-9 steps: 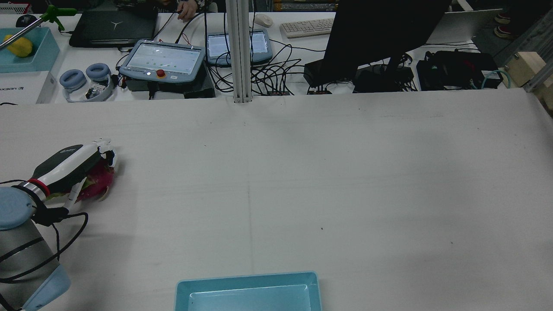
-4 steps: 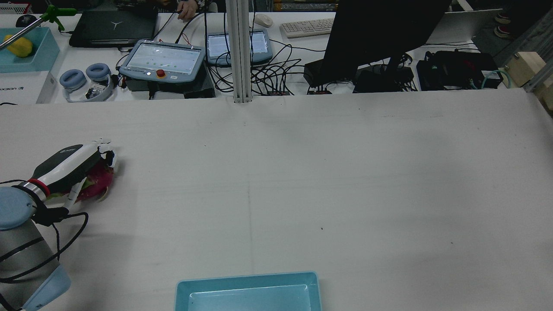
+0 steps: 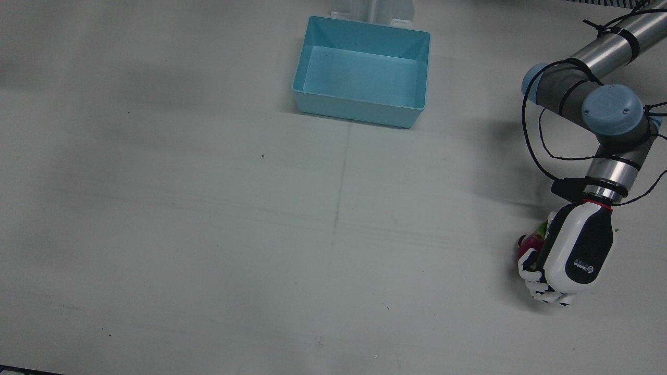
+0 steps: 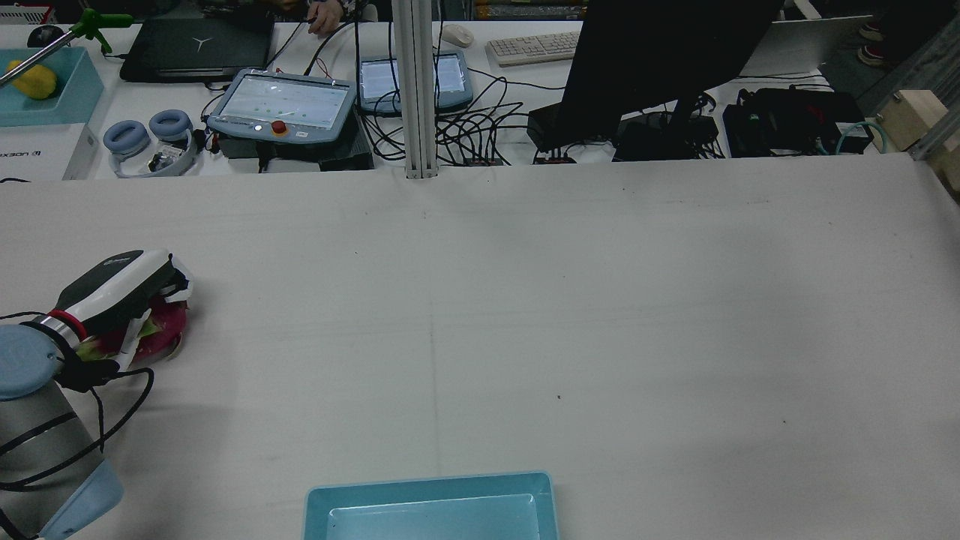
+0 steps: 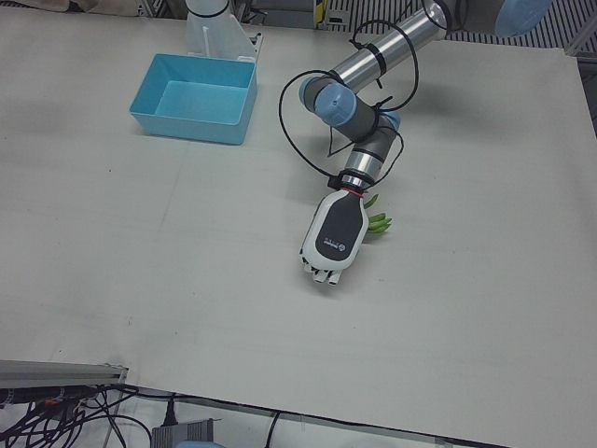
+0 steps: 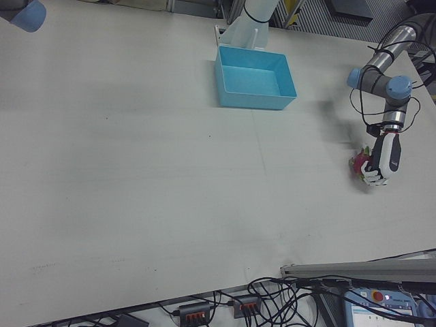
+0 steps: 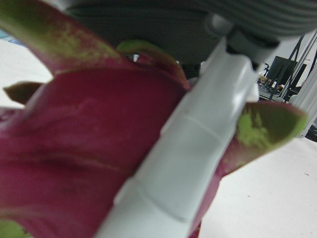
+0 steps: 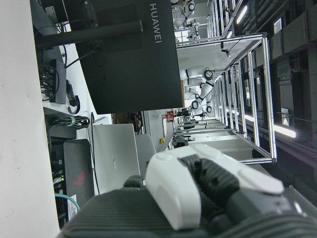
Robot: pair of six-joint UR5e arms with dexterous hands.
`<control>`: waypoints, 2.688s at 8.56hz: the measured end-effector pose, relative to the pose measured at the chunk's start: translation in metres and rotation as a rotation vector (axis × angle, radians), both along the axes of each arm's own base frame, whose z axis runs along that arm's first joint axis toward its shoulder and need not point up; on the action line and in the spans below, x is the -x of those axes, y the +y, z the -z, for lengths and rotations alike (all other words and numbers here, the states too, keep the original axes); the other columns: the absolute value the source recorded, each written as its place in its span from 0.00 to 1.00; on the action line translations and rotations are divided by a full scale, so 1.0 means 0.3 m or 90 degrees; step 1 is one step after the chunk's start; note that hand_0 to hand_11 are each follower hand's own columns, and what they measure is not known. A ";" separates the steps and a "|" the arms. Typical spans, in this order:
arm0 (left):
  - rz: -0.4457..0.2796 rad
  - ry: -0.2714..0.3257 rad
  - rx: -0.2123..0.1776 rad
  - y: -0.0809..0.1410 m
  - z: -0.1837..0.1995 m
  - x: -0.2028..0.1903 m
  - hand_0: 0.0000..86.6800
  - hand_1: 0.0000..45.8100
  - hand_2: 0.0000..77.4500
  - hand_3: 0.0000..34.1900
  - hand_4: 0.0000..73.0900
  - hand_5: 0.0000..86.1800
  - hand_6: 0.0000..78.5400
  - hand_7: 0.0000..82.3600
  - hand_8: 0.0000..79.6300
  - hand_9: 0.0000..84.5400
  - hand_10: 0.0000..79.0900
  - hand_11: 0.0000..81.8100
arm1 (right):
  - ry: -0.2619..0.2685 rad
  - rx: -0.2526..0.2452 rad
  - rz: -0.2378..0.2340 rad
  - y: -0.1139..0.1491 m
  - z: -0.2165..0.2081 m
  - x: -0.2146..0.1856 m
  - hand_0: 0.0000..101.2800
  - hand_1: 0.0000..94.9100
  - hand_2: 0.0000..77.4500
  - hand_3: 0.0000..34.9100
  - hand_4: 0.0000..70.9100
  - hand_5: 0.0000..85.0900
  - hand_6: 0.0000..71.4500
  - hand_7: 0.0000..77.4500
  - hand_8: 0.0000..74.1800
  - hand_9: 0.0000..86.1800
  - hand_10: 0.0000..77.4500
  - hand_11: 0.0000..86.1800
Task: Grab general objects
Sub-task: 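Lift the dragon fruit and carry it toward the light-blue tray, then lower the dragon fruit into the tray and open the left hand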
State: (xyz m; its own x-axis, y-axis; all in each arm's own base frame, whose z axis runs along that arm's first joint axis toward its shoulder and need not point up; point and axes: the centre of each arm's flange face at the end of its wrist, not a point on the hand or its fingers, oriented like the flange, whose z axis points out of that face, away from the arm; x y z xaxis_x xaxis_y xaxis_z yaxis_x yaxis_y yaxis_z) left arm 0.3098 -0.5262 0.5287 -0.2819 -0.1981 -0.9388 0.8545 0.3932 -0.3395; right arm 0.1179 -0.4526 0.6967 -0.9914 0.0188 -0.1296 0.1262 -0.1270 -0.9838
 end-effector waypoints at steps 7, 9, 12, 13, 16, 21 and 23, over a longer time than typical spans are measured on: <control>-0.040 0.064 -0.064 0.126 0.574 0.091 0.91 0.00 0.00 0.00 0.91 0.81 0.90 0.93 0.50 0.64 0.19 0.90 | 0.001 -0.002 0.000 -0.002 0.006 -0.001 0.00 1.00 1.00 0.00 0.00 0.00 0.00 0.00 0.00 0.01 0.00 0.01; -0.106 0.106 -0.110 0.163 0.764 0.007 0.91 0.00 0.00 0.00 0.91 0.81 0.90 0.93 0.50 0.64 0.21 0.87 | 0.001 -0.002 0.000 -0.001 0.005 -0.001 0.00 1.00 1.00 0.00 0.00 0.00 0.00 0.00 0.00 0.01 0.00 0.01; -0.237 0.184 -0.182 0.315 1.051 -0.203 0.91 0.00 0.00 0.00 0.91 0.81 0.90 0.93 0.50 0.64 0.21 0.86 | 0.001 -0.002 0.000 -0.001 0.005 -0.001 0.00 1.00 1.00 0.00 0.00 0.00 0.00 0.00 0.00 0.01 0.00 0.01; -0.283 0.207 -0.203 0.369 1.133 -0.264 0.91 0.00 0.00 0.00 0.91 0.81 0.90 0.93 0.50 0.64 0.21 0.86 | 0.001 -0.002 0.000 -0.001 0.005 -0.001 0.00 1.00 1.00 0.00 0.00 0.00 0.00 0.00 0.00 0.01 0.00 0.01; -0.408 0.269 -0.252 0.559 1.328 -0.434 0.92 0.00 0.00 0.00 0.91 0.81 0.90 0.93 0.50 0.64 0.22 0.86 | 0.001 -0.002 0.000 -0.001 0.005 -0.001 0.00 1.00 1.00 0.00 0.00 0.00 0.00 0.00 0.00 0.01 0.00 0.01; -0.542 0.348 -0.330 0.731 1.415 -0.590 0.92 0.00 0.00 0.00 0.91 0.81 0.90 0.93 0.50 0.64 0.22 0.86 | 0.001 -0.001 0.000 -0.001 0.004 -0.001 0.00 1.00 1.00 0.00 0.00 0.00 0.00 0.00 0.00 0.01 0.00 0.01; -0.581 0.328 -0.323 0.755 1.401 -0.600 0.92 0.00 0.00 0.00 0.91 0.81 0.90 0.93 0.50 0.64 0.22 0.86 | 0.001 -0.002 0.000 -0.001 0.004 -0.001 0.00 1.00 1.00 0.00 0.00 0.00 0.00 0.00 0.00 0.01 0.00 0.01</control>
